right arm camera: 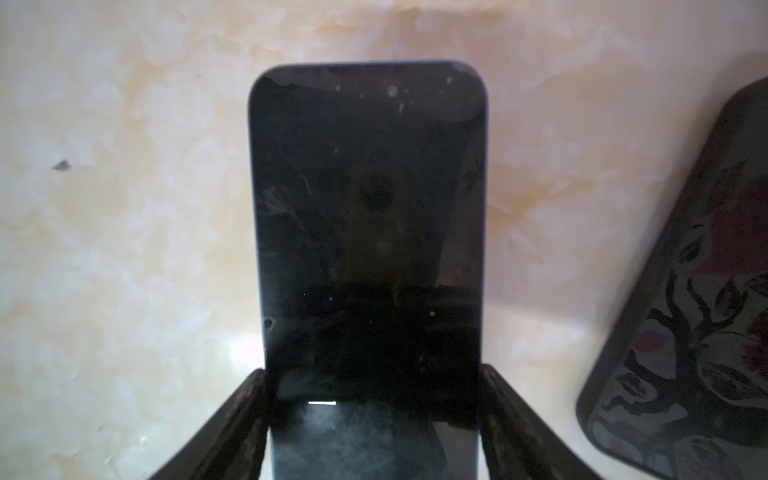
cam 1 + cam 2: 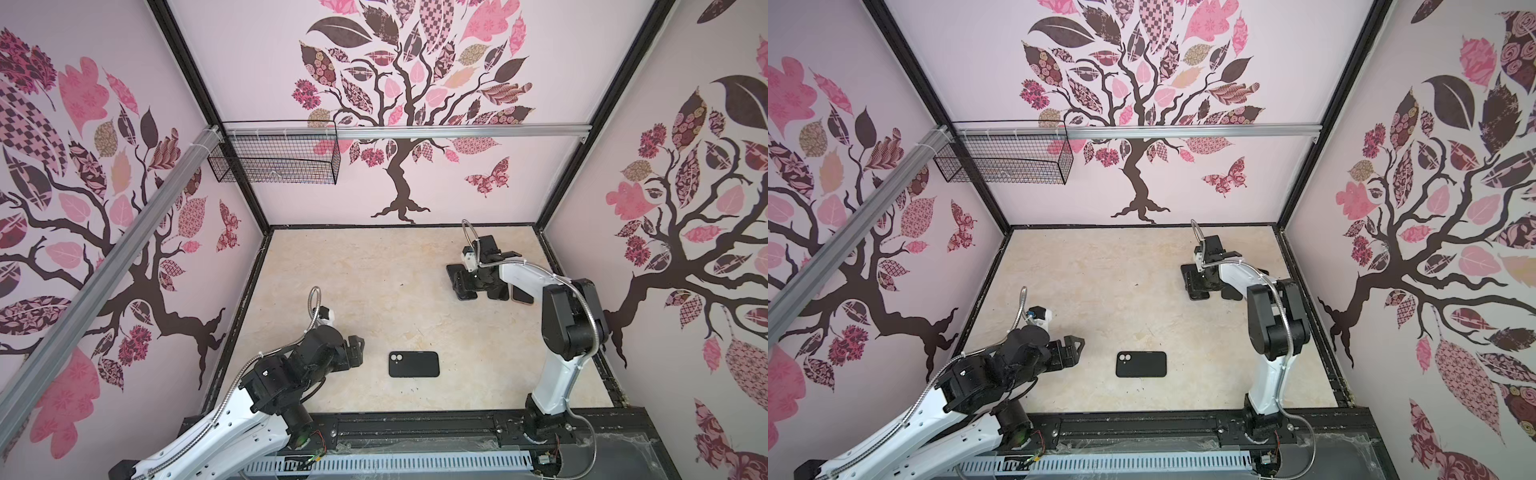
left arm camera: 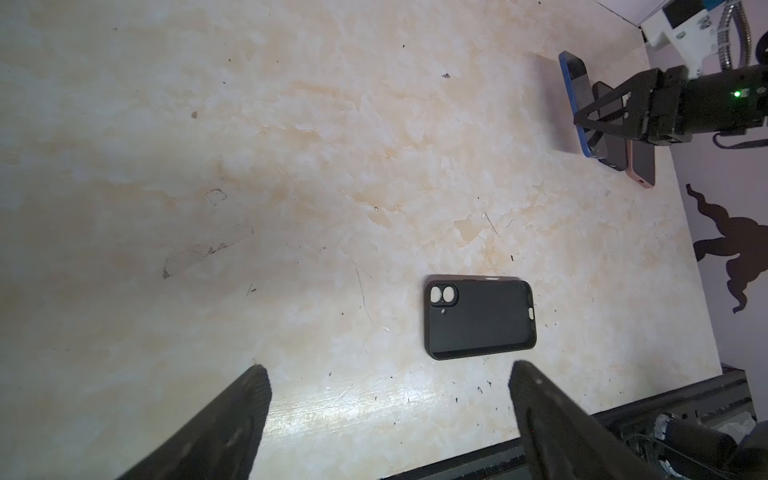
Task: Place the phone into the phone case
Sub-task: 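Grip the blue-edged black phone's end with the right gripper, then lift the phone with the right gripper toward the left gripper while left gripper approaches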
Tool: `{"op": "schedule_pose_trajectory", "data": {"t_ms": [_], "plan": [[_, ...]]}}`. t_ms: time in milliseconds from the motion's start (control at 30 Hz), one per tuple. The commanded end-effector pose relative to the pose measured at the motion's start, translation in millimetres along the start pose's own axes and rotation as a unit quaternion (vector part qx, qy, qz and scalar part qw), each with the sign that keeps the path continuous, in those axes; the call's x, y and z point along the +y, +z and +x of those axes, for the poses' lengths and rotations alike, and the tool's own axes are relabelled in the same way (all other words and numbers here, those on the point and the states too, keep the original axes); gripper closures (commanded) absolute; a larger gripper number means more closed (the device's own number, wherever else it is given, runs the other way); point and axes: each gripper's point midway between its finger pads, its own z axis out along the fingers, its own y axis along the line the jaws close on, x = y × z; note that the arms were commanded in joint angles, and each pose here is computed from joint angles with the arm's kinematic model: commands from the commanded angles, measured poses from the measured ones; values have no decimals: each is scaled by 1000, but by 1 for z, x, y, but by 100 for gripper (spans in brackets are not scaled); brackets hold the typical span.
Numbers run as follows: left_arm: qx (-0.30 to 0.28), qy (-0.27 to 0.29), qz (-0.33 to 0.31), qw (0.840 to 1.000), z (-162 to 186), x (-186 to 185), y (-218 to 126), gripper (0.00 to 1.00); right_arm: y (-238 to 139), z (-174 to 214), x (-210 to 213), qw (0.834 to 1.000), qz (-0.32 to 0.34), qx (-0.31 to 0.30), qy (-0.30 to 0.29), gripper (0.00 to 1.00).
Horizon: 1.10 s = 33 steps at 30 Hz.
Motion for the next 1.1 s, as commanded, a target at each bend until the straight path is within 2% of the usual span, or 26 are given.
{"op": "schedule_pose_trajectory", "data": {"t_ms": [0,267,567,667,867,1067], "plan": [[16,8,21,1000,4,-11,11,7,-41,-15,29,997,-50,-54,-8,62],[48,38,49,997,-4,-45,24,7,-80,7,79,985,-129,-108,-45,63],[79,42,131,987,-15,-96,31,7,-117,42,124,961,-212,-154,-84,65],[96,28,184,978,-22,-115,32,8,-130,52,134,952,-229,-178,-102,65],[110,-46,279,953,-54,-133,38,16,-152,70,149,936,-264,-202,-115,65],[140,-44,331,932,-63,-155,48,21,-154,87,162,933,-273,-196,-129,66]]}}
